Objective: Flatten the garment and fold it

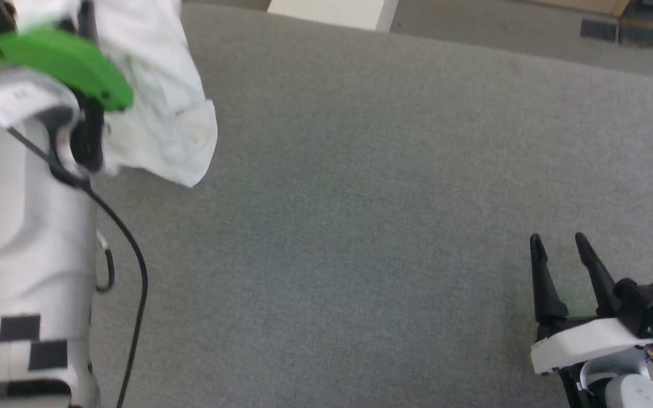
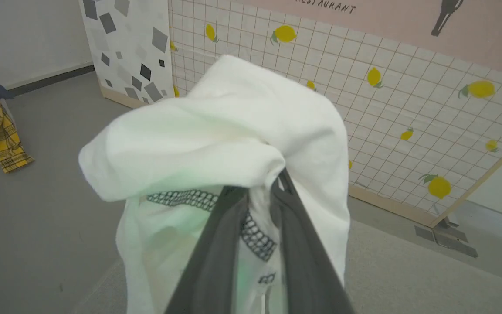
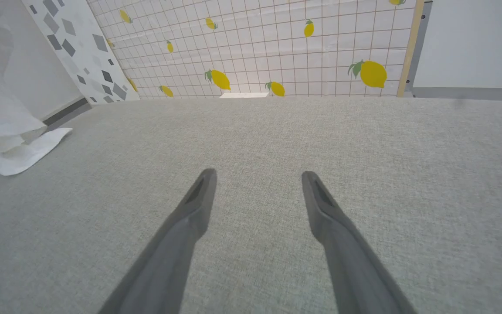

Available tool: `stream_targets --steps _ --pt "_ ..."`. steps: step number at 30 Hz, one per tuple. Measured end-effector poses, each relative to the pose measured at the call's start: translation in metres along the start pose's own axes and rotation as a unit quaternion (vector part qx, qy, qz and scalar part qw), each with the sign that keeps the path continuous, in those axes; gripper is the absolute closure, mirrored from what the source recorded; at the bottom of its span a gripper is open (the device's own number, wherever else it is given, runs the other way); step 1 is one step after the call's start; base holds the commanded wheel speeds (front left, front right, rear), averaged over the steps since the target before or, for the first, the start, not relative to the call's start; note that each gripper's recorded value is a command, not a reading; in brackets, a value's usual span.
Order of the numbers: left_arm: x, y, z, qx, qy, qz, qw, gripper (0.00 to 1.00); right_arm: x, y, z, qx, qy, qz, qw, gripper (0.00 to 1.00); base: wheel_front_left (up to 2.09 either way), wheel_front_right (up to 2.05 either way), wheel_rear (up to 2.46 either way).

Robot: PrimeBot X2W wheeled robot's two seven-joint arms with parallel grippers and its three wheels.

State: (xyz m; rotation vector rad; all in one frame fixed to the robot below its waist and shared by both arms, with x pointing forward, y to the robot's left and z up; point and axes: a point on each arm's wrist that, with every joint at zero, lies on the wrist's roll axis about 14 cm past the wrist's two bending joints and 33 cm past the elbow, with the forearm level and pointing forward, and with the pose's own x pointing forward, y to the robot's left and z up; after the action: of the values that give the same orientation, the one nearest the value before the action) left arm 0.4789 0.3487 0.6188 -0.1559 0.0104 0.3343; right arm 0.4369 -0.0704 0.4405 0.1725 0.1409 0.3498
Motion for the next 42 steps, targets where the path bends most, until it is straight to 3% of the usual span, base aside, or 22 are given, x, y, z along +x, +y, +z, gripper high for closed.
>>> stream_targets --steps 4,9,15,20,25,31,38,42 --pt "-0.008 -0.039 0.086 0.012 -0.092 -0.067 0.993 1.00 -0.009 0.004 0.010 0.005 -0.015 0.000 1.000 0.00 0.00 0.00 0.00" --pt "-0.032 -0.106 0.162 0.018 -0.171 -0.164 0.971 1.00 -0.026 -0.003 0.019 0.009 -0.030 -0.017 0.999 0.00 0.00 0.00 0.00" --pt "-0.063 -0.204 0.196 -0.034 -0.202 -0.295 0.933 1.00 -0.052 -0.029 0.029 0.006 -0.047 -0.063 0.997 0.00 0.00 0.00 0.00" --pt "-0.081 -0.263 0.188 -0.059 -0.184 -0.368 0.910 1.00 -0.076 -0.051 0.037 0.004 -0.061 -0.104 0.993 0.00 0.00 0.00 0.00" --pt "-0.093 -0.313 0.134 -0.063 -0.116 -0.428 0.894 1.00 -0.105 -0.076 0.038 0.003 -0.066 -0.151 0.986 0.00 0.00 0.00 0.00" --pt "-0.121 -0.348 -0.016 -0.045 0.058 -0.477 0.876 1.00 -0.129 -0.095 0.040 0.001 -0.072 -0.189 0.979 0.00 0.00 0.00 0.00" --pt "-0.190 -0.332 -0.193 0.005 0.287 -0.471 0.834 1.00 -0.143 -0.105 0.040 0.001 -0.071 -0.212 0.975 0.00 0.00 0.00 0.00" --pt "-0.224 -0.313 -0.250 0.048 0.375 -0.462 0.802 1.00 -0.146 -0.108 0.038 0.002 -0.068 -0.219 0.973 0.00 0.00 0.00 0.00"
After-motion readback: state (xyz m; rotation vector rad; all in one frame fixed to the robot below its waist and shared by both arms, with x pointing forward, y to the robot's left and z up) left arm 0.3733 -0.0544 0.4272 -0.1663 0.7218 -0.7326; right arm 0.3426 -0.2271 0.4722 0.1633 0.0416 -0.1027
